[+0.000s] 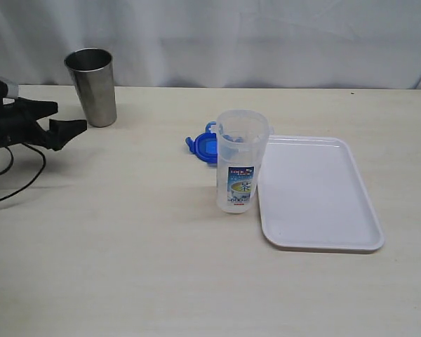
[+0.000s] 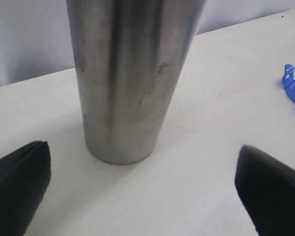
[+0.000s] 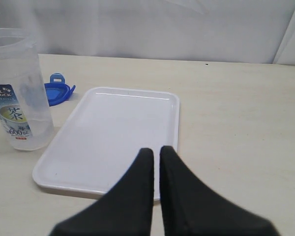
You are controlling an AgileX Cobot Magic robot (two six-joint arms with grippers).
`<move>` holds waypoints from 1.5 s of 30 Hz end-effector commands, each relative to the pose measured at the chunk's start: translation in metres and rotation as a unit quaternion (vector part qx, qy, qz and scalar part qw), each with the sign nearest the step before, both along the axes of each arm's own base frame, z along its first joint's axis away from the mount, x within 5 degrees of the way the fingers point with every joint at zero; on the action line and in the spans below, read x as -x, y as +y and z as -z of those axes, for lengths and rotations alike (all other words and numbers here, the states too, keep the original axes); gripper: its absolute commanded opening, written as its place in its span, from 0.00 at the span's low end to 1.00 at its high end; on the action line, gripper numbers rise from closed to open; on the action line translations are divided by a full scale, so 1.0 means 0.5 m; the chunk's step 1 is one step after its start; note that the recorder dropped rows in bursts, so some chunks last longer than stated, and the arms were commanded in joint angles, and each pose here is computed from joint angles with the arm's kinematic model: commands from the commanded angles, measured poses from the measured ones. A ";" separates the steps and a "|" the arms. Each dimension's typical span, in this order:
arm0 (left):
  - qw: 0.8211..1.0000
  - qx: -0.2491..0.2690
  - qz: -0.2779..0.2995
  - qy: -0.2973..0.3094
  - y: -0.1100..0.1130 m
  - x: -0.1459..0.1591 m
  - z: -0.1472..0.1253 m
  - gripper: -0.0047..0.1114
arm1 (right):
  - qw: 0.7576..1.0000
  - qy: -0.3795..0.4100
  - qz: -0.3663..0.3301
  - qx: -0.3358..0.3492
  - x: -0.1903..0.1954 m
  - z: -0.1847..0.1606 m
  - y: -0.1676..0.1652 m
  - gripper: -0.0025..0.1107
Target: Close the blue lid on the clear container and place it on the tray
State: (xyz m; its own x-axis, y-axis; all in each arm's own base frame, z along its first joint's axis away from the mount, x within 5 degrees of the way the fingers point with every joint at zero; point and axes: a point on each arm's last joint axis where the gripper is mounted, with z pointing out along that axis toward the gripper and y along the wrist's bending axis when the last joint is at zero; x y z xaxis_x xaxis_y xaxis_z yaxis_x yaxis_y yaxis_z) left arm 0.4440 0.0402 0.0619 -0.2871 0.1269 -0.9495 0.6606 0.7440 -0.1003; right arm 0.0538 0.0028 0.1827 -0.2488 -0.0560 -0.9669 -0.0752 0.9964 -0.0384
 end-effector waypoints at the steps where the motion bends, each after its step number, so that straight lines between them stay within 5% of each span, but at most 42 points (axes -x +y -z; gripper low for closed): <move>1: 1.000 0.017 0.005 0.010 0.018 0.006 -0.086 0.85 | 1.000 -0.003 0.002 0.003 0.000 0.000 -0.001 0.06; 7: 0.997 -0.059 -0.016 0.038 0.050 0.030 -0.217 0.85 | 1.000 -0.003 0.002 0.003 0.000 0.000 -0.001 0.06; 10: 0.990 -0.085 -0.097 0.057 0.066 0.047 -0.314 0.85 | 1.000 -0.003 0.002 0.003 0.000 0.000 -0.001 0.06; 14: 0.981 -0.097 -0.166 -0.008 0.068 0.092 -0.454 0.85 | 1.000 -0.003 0.002 0.003 0.000 0.000 -0.001 0.06; 18: 0.979 -0.127 -0.137 -0.076 0.048 0.131 -0.534 0.85 | 1.000 -0.003 0.002 0.003 0.000 0.000 -0.001 0.06; 21: 0.983 -0.123 -0.102 -0.086 0.035 0.140 -0.542 0.85 | 1.000 -0.003 0.002 0.003 0.000 0.000 -0.001 0.06; 30: 0.998 -0.003 0.054 -0.029 -0.019 0.175 -0.541 0.85 | 1.000 -0.003 0.002 0.003 0.000 0.000 -0.001 0.06; 37: 0.998 -0.015 0.044 -0.037 -0.018 0.170 -0.540 0.85 | 1.000 -0.003 0.002 0.003 0.000 0.000 -0.001 0.06; 45: 0.993 0.007 0.110 -0.039 -0.039 0.188 -0.545 0.85 | 1.000 -0.003 0.002 0.003 0.000 0.000 -0.001 0.06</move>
